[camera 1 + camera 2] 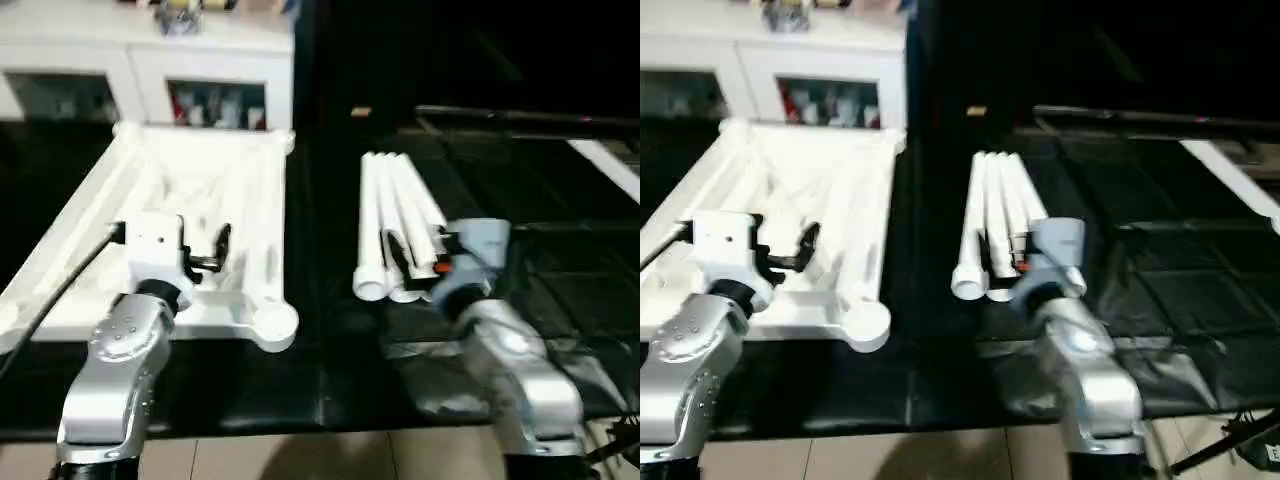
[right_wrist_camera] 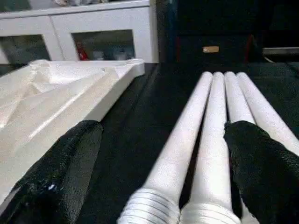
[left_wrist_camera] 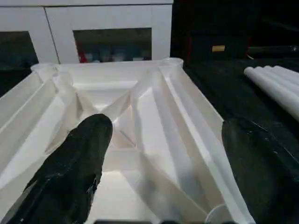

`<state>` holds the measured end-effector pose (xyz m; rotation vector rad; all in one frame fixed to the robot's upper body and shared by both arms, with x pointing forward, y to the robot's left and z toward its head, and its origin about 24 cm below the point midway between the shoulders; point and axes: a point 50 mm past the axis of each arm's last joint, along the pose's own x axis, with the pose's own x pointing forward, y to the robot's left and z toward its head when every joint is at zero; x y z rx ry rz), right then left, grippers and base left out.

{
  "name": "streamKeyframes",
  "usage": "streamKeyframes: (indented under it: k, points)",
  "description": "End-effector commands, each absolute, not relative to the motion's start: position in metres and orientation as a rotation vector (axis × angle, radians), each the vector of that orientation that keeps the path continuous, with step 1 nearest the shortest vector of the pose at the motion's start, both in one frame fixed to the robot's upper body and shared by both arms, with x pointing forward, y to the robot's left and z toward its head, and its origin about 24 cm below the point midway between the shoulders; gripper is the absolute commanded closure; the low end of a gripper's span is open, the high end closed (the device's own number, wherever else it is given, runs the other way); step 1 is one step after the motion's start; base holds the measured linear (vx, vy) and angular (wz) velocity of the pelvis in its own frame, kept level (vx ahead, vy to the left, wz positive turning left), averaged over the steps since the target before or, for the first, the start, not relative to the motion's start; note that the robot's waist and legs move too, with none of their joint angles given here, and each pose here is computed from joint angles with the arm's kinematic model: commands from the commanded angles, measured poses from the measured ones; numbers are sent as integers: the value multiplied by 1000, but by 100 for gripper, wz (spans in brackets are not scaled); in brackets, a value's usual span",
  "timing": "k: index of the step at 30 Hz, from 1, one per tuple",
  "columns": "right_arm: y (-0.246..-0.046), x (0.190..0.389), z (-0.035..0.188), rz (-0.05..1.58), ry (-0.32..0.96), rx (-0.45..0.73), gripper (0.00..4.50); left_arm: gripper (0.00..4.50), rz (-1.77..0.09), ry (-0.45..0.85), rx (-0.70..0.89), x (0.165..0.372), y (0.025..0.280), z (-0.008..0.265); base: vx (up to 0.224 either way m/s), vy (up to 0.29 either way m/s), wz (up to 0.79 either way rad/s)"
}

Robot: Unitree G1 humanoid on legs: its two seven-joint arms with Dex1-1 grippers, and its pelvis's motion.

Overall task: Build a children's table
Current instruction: Move to table

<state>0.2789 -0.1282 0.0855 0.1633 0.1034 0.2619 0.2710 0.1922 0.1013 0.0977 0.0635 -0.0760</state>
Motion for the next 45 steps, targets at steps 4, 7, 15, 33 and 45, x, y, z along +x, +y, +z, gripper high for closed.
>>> streamKeyframes:
  k: [4, 7, 15, 33, 45]
  points:
    - [-139, 281, 86, 209, 105, 148, 0, 29, -93, 57, 100, 272, 189, 104, -61, 2, -3]
    - [-138, 281, 86, 211, 104, 159, 0, 29, -93, 58, 102, 272, 190, 104, -58, 2, 2]
    - [-132, 279, 85, 232, 99, 162, 0, 29, -91, 64, 108, 270, 193, 103, -40, 161, 5]
    - [-134, 281, 84, 207, 88, 133, 0, 29, -84, 64, 147, 273, 191, 101, -81, 191, 1]
    - [-148, 284, 94, 231, 26, 120, 0, 29, -55, 72, 76, 273, 184, 98, -52, -66, -9]
